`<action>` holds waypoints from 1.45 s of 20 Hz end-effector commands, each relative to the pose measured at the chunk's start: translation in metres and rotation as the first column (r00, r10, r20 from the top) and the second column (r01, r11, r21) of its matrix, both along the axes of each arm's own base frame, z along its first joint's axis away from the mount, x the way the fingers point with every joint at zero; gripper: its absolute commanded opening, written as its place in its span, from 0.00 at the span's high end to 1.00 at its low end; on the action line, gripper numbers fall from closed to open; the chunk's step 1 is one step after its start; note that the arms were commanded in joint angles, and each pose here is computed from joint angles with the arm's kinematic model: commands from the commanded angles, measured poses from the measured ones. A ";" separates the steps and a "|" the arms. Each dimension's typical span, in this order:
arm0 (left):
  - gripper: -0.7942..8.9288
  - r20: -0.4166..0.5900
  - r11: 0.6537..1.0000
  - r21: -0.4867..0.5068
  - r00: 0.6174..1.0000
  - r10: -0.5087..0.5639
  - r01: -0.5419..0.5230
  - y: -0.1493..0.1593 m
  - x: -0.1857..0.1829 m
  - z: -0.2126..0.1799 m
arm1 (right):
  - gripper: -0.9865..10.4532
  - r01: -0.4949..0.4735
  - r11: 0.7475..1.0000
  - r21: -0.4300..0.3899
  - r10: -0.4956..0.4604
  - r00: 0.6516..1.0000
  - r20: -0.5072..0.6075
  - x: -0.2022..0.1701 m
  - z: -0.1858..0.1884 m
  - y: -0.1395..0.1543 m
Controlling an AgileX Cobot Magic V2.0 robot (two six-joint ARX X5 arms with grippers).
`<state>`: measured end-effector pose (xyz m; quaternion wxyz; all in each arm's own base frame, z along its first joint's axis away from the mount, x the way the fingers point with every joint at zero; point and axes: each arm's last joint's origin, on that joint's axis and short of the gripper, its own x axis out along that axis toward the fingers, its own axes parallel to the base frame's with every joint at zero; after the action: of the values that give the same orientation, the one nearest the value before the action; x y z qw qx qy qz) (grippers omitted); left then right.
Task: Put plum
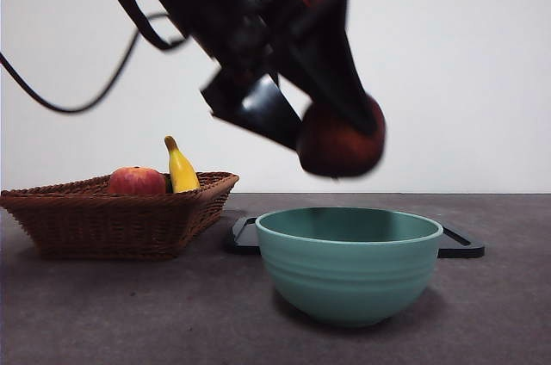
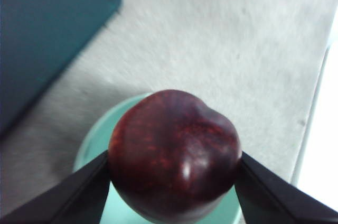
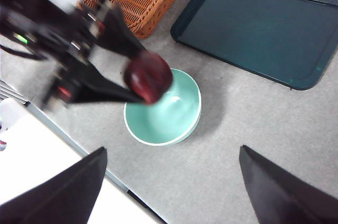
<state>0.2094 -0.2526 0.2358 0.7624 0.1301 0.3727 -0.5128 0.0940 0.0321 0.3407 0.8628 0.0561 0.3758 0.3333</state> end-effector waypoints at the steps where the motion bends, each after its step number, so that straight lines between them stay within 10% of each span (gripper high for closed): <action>1: 0.64 0.011 0.999 0.023 0.999 -0.036 0.036 -0.016 0.002 -0.013 | 0.56 0.000 1.000 0.010 0.000 1.000 0.014 0.001 0.005 0.001; 29: 0.52 0.011 0.990 0.130 0.998 -0.060 0.058 -0.033 -0.001 -0.038 | 0.56 0.000 1.000 0.010 0.000 1.000 0.015 0.001 0.005 0.001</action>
<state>0.2092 -0.2795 0.1916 0.7362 0.1995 0.4041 -0.5049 0.0940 0.0321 0.3407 0.8628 0.0561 0.3758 0.3333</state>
